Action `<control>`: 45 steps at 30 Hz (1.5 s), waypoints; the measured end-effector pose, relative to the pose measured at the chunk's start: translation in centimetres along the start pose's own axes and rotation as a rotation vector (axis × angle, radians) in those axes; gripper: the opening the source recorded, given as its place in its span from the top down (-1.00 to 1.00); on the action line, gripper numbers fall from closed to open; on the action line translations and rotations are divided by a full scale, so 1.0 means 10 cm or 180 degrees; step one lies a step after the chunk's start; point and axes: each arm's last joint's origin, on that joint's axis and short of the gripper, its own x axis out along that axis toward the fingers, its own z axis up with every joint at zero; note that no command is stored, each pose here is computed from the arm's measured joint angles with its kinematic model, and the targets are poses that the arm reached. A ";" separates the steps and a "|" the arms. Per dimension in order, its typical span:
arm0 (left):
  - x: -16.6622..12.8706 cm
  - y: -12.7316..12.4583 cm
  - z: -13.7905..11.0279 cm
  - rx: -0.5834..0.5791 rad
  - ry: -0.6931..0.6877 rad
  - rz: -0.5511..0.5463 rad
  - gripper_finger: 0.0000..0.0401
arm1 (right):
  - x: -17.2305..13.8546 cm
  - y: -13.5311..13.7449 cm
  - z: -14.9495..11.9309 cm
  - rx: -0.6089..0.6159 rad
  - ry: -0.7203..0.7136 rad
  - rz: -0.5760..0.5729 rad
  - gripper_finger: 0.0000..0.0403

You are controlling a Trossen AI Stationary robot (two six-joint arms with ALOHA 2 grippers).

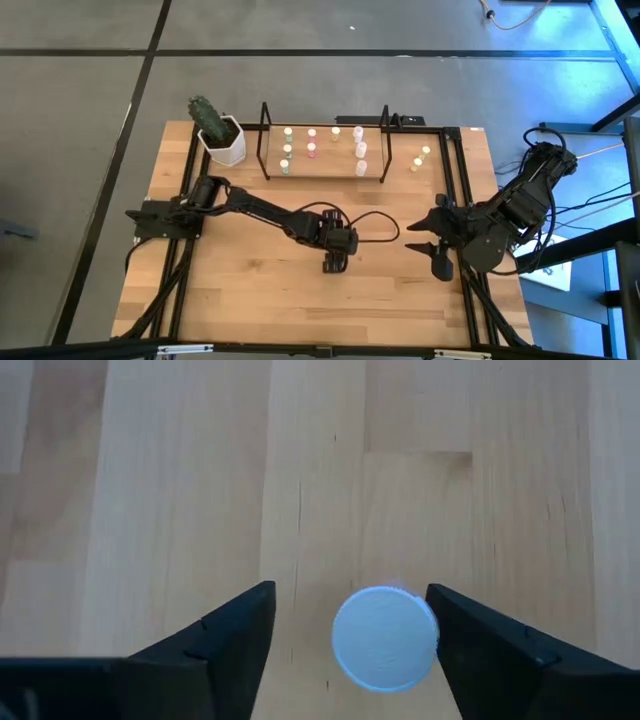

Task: Pick and place medicine bottles onto shelf by color
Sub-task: Put the pink pill bottle on the shelf aligned with the other pink pill bottle

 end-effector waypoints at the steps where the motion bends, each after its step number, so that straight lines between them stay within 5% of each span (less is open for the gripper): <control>1: 0.00 0.00 0.00 -0.0001 0.0001 -0.0008 -0.21 | 0.00 0.00 0.00 0.0000 0.0029 0.0027 0.00; 17: 0.00 0.00 -0.01 0.0008 0.0020 -0.0016 0.46 | 0.00 0.01 -0.01 -0.0001 0.0151 0.0137 0.00; 25: -0.06 0.01 0.01 0.0074 0.0015 -0.0037 0.54 | 0.00 0.01 -0.01 -0.0002 0.0152 0.0138 0.00; 35: -0.59 0.18 0.13 -0.0233 -0.0214 -0.0247 0.54 | 0.00 0.02 0.00 0.0023 0.0128 0.0162 0.00; 45: -1.28 0.46 0.13 -0.0678 -0.0402 -0.0102 0.54 | 0.00 0.02 0.00 0.0034 0.0117 0.0173 0.00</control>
